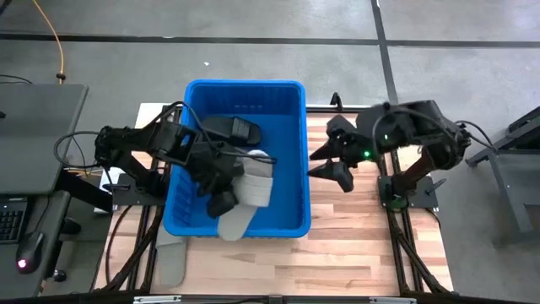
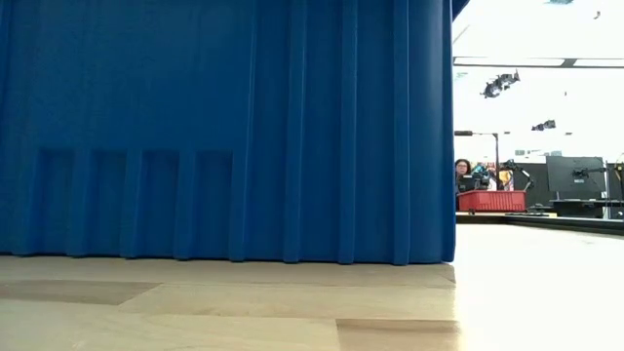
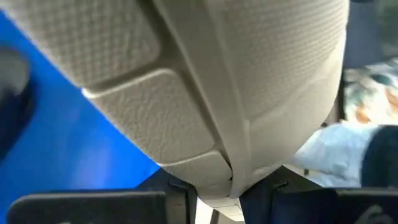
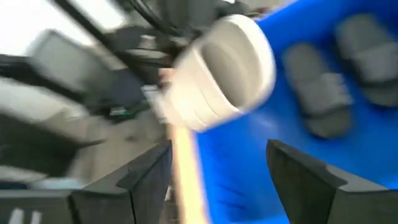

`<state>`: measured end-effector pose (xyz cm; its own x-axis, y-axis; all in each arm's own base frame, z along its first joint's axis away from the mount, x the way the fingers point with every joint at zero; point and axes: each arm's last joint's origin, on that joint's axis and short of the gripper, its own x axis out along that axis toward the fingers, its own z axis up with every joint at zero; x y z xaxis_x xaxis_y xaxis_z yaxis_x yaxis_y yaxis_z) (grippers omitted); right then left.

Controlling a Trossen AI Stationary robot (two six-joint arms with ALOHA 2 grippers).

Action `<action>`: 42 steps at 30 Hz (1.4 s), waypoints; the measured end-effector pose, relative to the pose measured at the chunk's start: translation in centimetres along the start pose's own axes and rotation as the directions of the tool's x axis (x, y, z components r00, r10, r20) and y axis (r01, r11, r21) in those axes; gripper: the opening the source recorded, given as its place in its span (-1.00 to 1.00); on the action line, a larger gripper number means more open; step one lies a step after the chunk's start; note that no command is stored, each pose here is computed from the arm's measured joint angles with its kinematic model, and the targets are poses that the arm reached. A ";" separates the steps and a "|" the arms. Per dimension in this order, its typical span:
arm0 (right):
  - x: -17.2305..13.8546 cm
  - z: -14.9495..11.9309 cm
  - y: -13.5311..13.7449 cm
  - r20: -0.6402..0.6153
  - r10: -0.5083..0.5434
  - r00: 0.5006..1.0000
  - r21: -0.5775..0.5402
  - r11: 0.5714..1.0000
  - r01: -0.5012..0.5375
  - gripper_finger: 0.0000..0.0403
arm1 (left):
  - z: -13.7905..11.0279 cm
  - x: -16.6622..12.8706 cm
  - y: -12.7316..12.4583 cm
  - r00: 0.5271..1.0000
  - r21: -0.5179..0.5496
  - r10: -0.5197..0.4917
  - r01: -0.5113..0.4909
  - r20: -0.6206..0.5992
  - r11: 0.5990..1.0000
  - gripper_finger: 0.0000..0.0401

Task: Pick and place slides into bin
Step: Put the right white slide into the blue container

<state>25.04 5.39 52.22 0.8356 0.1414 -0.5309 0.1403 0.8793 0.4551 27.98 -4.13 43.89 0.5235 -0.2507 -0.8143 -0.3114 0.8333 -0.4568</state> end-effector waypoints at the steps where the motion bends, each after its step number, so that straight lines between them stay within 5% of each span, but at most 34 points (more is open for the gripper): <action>1: 0.2 0.4 0.1 -0.001 0.059 0.998 -0.007 0.998 -0.059 0.22 | 0.0 -0.1 -0.3 1.000 0.020 -0.019 0.019 0.010 1.000 -0.66; 6: 1.6 1.2 0.7 -0.012 0.202 0.979 -0.020 0.979 -0.202 0.22 | 0.3 -1.1 -0.8 0.996 0.075 -0.081 0.078 0.040 0.994 -0.66; 15: 2.7 1.3 -1.2 -0.053 0.064 0.997 -0.018 0.998 -0.065 0.35 | -0.1 -2.0 -2.8 0.982 0.217 -0.161 0.136 0.099 0.967 -0.66; 33: 10.4 2.7 -1.0 -0.102 0.227 0.968 -0.070 0.969 -0.235 0.33 | 0.1 -1.6 -3.0 0.980 0.210 -0.170 0.145 0.102 0.967 -0.67; 42: 10.8 3.0 -1.0 -0.057 0.213 0.975 -0.131 0.967 -0.218 0.26 | -0.1 -1.6 -3.0 0.982 0.207 -0.175 0.157 0.074 0.966 -0.67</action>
<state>35.55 4.71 48.19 0.8144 0.3509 -0.4621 -0.1166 0.8791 0.4622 28.01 -6.25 46.51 0.6269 -0.3560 -0.6930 -0.0544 0.8673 -0.4948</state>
